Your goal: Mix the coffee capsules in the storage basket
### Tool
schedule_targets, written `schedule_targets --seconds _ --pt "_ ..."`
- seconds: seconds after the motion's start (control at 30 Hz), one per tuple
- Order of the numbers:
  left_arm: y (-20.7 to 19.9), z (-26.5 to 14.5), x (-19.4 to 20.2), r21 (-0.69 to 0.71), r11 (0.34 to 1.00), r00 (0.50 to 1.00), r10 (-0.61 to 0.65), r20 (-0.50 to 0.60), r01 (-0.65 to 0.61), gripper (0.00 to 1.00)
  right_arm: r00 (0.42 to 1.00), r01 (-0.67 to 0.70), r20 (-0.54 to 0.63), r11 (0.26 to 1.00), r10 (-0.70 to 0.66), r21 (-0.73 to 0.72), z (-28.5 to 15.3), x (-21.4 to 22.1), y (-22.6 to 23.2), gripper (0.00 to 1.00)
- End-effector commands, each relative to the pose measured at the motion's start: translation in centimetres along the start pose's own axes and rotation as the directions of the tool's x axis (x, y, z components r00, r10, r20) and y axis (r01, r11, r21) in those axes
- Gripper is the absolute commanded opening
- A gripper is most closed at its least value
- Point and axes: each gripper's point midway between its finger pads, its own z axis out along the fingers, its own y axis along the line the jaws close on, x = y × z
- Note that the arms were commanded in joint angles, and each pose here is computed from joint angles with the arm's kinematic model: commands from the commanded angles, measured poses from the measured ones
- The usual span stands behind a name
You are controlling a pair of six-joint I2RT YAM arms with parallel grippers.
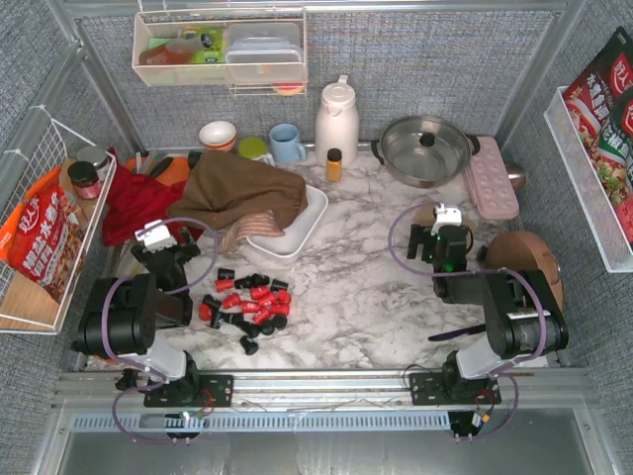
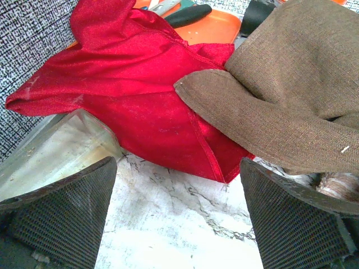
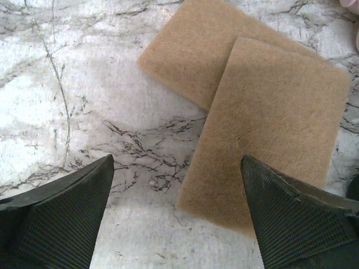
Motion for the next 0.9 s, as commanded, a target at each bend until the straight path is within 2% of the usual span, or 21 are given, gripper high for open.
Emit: schedule_targets --seconds 0.0,0.87 --pt "-0.04 0.1 -0.72 0.0 1.0 1.0 -0.005 0.03 0.005 0.99 1.0 0.014 0.023 1.0 -0.013 -0.026 -0.09 -0.49 0.51 0.99" --pt "-0.03 0.14 -0.77 0.0 1.0 0.999 -0.006 0.032 0.006 0.99 1.0 -0.005 0.018 1.0 0.005 0.0 0.09 -1.16 0.04 0.99"
